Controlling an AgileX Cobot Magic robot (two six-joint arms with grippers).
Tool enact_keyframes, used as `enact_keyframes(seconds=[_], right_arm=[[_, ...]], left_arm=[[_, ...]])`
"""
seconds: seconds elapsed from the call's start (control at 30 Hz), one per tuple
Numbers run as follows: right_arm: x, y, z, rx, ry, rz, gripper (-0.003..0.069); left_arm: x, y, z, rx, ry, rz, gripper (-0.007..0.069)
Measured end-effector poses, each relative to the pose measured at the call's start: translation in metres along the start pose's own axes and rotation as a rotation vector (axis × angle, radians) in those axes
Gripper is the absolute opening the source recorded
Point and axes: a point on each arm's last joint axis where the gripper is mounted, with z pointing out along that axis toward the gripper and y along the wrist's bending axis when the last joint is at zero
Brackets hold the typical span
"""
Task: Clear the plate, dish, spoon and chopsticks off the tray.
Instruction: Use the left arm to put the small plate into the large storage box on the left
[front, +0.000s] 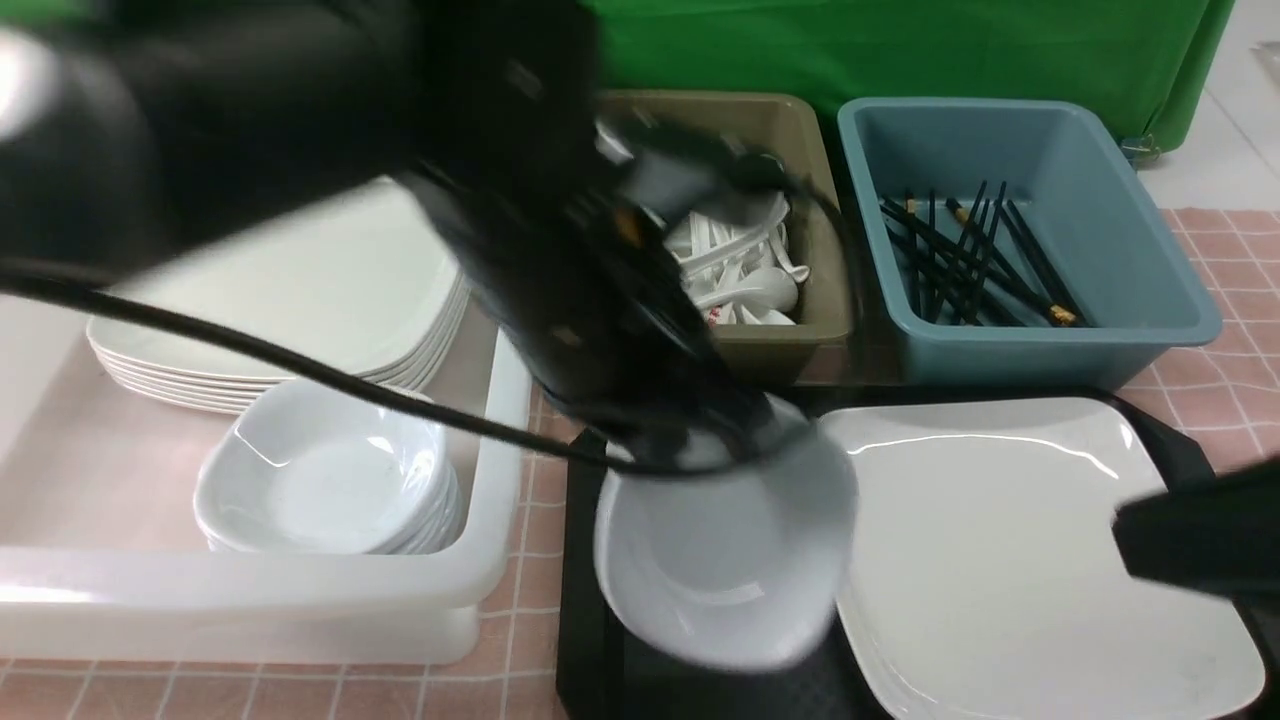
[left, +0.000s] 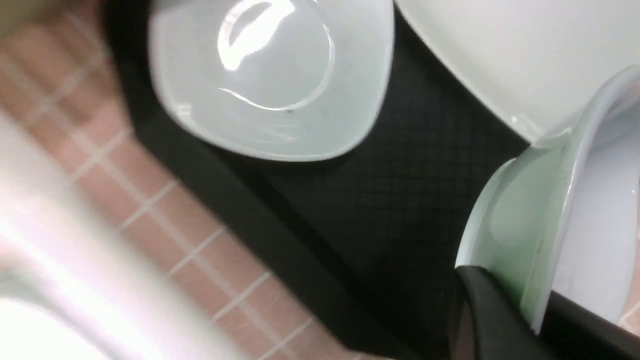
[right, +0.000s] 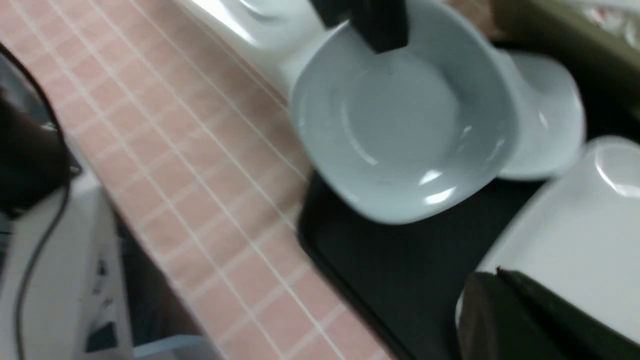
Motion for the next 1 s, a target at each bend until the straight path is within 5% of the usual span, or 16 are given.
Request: enact_keyframes(seconds=[0.3, 0.5, 0.73, 0.87, 1.0], right_arm=[[-0.057, 0.006, 0.041, -0.207, 0.081, -0.104, 0.003], [-0.078, 0.027, 0.06, -0.256, 0.119, -0.19, 0.003], [-0.084, 0.037, 0.064, -0.278, 0.114, -0.215, 0.003], [-0.083, 0.034, 0.064, -0.248, 0.126, -0.208, 0.003], [-0.078, 0.024, 0.065, -0.131, 0.191, -0.174, 0.003]], left_arm=[[0.052, 0.114, -0.095, -0.131, -0.165, -0.253, 0.0009], [0.09, 0.17, -0.06, -0.07, -0.115, -0.365, 0.0009], [0.109, 0.2, -0.014, -0.036, -0.003, -0.386, 0.0018], [0.108, 0.207, -0.003, -0.037, 0.006, -0.395, 0.0096], [0.104, 0.216, -0.011, -0.136, -0.01, -0.402, 0.0304]])
